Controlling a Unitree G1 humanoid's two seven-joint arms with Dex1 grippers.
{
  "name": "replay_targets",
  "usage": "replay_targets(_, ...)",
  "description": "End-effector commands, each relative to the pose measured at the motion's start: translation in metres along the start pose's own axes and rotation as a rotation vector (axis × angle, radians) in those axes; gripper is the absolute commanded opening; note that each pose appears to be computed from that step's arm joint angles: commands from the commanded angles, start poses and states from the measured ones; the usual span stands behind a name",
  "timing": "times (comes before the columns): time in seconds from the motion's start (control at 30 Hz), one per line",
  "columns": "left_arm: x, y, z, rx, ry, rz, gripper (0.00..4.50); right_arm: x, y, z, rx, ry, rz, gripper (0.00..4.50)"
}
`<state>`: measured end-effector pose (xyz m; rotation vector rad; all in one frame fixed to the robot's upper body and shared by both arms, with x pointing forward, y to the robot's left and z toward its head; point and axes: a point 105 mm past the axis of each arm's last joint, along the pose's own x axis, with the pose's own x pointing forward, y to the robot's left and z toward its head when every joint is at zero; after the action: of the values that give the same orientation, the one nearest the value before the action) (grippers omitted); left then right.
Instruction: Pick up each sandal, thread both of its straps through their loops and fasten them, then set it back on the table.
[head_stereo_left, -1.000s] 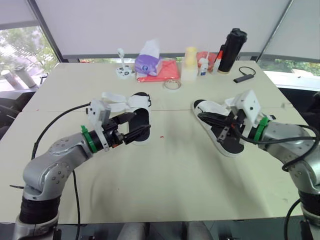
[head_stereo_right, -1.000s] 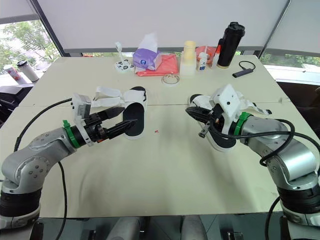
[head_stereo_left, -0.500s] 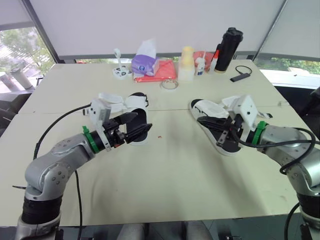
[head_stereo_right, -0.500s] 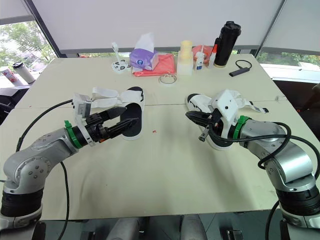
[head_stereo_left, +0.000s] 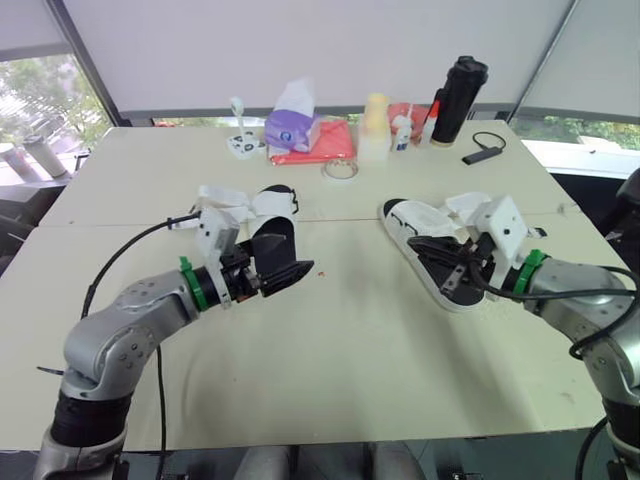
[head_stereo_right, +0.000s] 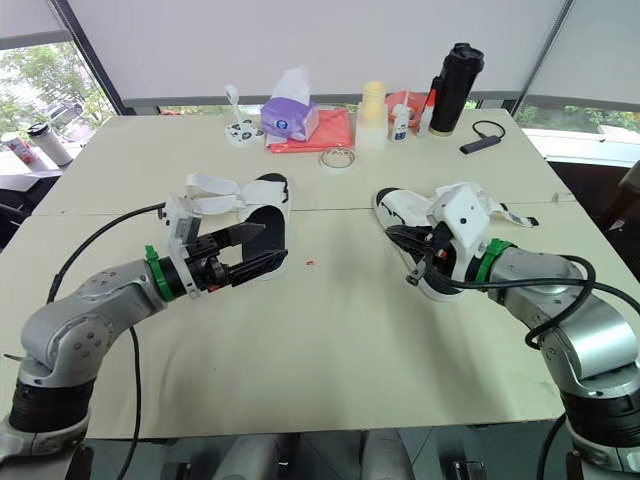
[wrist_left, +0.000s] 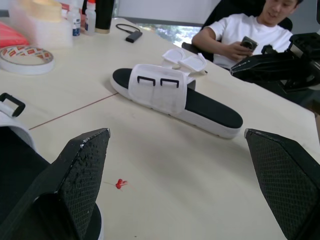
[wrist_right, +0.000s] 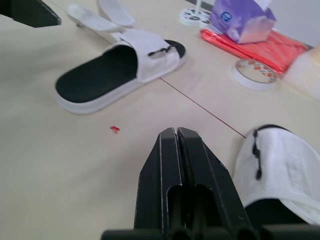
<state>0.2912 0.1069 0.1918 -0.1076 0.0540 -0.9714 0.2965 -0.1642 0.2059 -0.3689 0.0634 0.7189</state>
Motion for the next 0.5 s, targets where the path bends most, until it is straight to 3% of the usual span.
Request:
replay_targets(0.03, 0.003, -0.004, 0.008, 0.032, -0.030, -0.025, 4.49, -0.007, -0.011, 0.011, -0.068, -0.019, -0.076, 0.00)
replay_targets(0.07, 0.003, -0.005, 0.008, 0.030, -0.030, -0.027, 4.49, -0.008, -0.012, 0.011, -0.070, -0.018, -0.084, 0.00)
replay_targets(0.17, 0.004, -0.005, 0.008, 0.034, -0.029, -0.031, 4.50, -0.009, -0.022, 0.008, -0.088, 0.007, -0.142, 0.90)
replay_targets(0.23, 0.005, -0.005, 0.007, 0.034, -0.028, -0.032, 4.50, -0.010, -0.028, 0.003, -0.146, 0.042, -0.178, 1.87)
replay_targets(0.4, 0.011, -0.010, 0.009, -0.007, -0.060, -0.065, 4.50, -0.014, -0.058, -0.013, -0.512, 0.214, -0.324, 4.45)
replay_targets(0.5, 0.013, -0.011, 0.011, -0.017, -0.074, -0.067, 4.50, -0.009, -0.068, -0.018, -0.716, 0.277, -0.315, 4.45)
